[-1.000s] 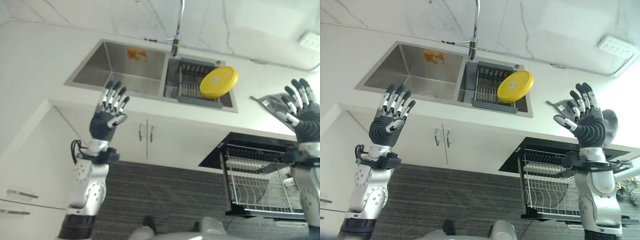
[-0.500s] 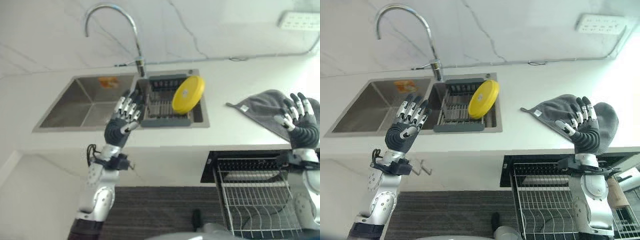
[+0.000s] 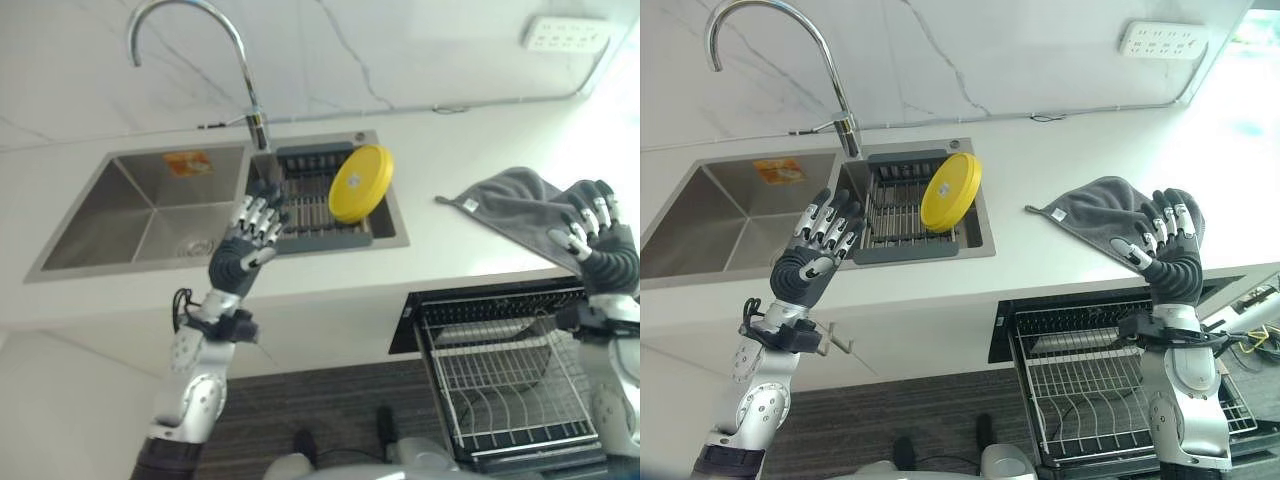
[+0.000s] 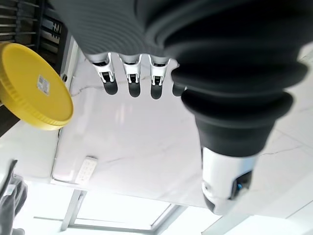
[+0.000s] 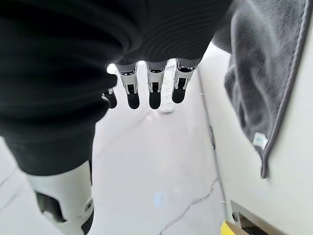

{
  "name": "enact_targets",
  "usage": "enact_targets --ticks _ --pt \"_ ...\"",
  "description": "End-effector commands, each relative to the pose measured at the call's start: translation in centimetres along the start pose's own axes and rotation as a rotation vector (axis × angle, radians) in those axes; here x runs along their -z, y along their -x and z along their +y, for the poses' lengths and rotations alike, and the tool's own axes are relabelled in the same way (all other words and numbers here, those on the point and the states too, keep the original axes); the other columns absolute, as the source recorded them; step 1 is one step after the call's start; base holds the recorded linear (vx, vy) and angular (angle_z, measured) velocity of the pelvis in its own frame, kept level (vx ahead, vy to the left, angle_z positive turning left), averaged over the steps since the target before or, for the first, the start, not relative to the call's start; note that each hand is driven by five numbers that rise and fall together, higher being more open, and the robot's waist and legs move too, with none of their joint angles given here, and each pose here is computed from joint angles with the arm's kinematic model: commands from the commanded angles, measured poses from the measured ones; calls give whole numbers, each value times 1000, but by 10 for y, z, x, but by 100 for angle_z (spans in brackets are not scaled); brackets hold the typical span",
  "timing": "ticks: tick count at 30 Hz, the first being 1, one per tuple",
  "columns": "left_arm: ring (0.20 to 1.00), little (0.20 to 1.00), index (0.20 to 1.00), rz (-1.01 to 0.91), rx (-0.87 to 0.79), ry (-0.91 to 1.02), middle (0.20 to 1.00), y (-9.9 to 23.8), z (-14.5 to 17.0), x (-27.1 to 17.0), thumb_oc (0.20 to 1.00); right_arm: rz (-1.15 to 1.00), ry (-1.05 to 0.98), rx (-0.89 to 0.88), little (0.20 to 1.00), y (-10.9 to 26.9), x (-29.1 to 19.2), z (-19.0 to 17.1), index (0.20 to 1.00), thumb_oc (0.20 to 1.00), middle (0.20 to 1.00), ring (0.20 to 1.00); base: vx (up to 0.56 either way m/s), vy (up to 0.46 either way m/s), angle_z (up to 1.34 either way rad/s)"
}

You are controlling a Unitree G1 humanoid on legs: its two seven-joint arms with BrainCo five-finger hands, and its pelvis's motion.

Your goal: Place the dishes in the dishwasher.

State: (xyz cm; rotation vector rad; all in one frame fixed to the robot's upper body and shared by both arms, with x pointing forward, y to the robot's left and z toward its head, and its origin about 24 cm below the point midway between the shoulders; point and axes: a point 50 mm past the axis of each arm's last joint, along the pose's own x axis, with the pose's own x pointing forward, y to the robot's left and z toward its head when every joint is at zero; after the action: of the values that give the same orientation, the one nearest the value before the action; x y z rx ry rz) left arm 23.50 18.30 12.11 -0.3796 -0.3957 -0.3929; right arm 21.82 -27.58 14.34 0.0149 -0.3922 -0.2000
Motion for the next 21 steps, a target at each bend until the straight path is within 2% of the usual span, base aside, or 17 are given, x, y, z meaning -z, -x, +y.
enact_targets --ticks 1,11,21 --pt "1000 1000 1000 -106 24 -29 1000 -1 1 -22 1000 -118 -14 -20 1000 -5 -21 3 1000 1000 1000 1000 32 175 5" --pt "1000 1000 1000 -124 37 -22 1000 -8 -3 -26 1000 -126 10 -29 1000 -14 -23 13 1000 1000 1000 1000 34 137 7" --pt "1000 1000 1000 -144 57 4 1000 -14 -7 -28 1000 -178 21 -103 1000 -23 -32 22 1000 1000 1000 1000 -1 22 1"
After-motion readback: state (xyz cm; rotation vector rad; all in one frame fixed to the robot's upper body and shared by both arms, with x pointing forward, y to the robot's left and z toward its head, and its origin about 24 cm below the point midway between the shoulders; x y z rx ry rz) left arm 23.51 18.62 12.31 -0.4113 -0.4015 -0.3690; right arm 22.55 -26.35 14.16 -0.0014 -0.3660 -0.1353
